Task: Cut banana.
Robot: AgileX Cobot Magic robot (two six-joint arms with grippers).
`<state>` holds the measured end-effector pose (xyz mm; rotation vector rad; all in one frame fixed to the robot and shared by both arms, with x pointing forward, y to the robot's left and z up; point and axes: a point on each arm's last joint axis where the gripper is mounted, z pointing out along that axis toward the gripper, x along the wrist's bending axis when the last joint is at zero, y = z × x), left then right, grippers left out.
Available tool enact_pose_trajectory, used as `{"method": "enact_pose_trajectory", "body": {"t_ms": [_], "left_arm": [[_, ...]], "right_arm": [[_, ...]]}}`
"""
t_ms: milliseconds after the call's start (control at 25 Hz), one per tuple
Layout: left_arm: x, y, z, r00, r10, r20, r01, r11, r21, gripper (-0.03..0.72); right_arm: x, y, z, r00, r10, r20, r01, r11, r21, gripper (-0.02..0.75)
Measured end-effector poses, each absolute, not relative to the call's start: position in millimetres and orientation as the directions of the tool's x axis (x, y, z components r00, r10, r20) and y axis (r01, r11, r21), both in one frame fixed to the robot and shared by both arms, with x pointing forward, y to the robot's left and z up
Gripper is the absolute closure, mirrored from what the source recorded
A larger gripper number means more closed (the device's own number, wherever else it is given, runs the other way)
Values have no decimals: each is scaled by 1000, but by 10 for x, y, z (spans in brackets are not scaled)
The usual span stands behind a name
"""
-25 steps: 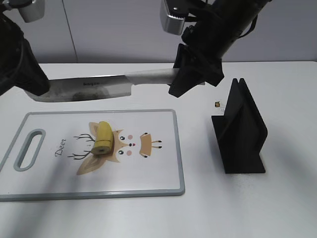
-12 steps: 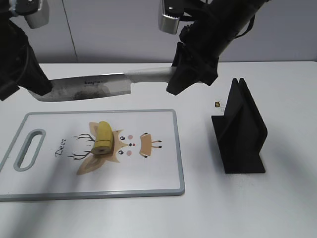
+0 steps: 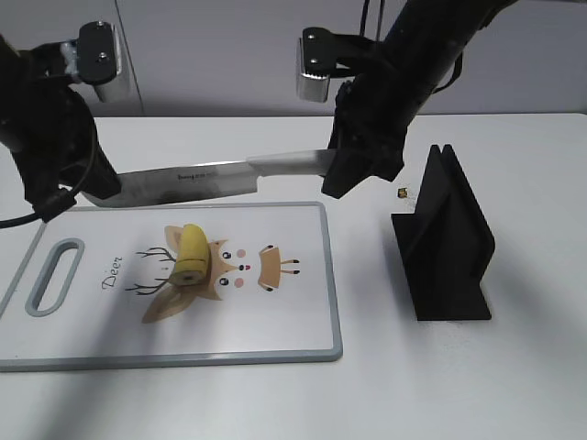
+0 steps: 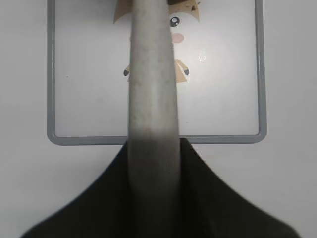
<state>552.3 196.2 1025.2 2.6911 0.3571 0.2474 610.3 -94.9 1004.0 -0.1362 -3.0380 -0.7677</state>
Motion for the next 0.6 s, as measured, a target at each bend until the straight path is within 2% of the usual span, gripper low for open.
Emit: {"method": "enact_pose_trajectory", "body": {"t_ms": [600], "left_arm": [[5595, 1944, 9871, 954, 295, 53, 254, -890, 379, 688]], "right_arm": [[6093, -945, 9573, -988, 118, 99, 149, 889, 432, 566]]}}
